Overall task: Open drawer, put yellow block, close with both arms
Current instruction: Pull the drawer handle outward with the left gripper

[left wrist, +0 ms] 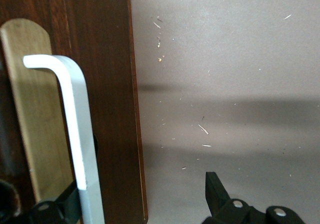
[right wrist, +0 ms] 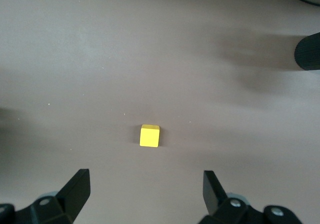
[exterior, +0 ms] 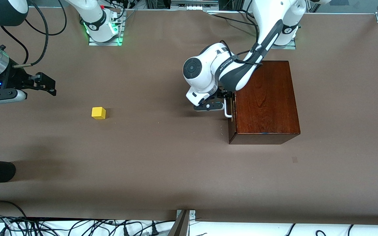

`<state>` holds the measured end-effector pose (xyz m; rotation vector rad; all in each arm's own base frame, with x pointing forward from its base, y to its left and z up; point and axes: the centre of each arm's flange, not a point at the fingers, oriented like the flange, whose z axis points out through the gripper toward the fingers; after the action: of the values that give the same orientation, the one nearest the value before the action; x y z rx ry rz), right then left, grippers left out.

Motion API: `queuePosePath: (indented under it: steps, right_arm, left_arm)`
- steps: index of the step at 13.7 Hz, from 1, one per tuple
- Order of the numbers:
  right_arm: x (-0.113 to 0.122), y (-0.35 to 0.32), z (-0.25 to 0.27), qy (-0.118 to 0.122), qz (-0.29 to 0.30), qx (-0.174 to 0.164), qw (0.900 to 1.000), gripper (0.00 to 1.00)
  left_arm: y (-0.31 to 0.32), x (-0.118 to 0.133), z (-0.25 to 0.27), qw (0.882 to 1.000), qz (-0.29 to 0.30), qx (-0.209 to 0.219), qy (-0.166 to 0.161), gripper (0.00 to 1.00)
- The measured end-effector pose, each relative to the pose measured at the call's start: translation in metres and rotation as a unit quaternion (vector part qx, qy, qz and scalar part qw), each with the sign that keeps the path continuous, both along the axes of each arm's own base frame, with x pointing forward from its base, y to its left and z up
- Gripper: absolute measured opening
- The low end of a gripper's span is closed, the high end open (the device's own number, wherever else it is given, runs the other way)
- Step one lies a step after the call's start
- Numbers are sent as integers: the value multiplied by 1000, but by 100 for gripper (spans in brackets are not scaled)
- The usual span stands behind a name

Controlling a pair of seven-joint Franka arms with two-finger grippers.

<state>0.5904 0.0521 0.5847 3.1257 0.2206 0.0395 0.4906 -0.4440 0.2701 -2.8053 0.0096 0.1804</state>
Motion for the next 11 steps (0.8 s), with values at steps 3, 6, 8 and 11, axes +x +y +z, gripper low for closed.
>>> queuePosePath:
  steps: [3, 6, 8, 11]
  right_arm:
    - [0, 0, 0, 0, 0, 0, 1000, 100]
    - [0, 0, 0, 0, 0, 0, 1000, 100]
    - [0, 0, 0, 0, 0, 0, 1000, 100]
    - [0, 0, 0, 0, 0, 0, 1000, 100]
  left_arm:
    - [-2, 1, -6, 1000, 7, -6, -7, 100]
    - [-14, -2, -8, 1000, 10, -20, -22, 100]
    - [-21, -4, -6, 999, 12, -30, -34, 100]
    - [-38, -10, 0, 998, 6, -49, -50, 100]
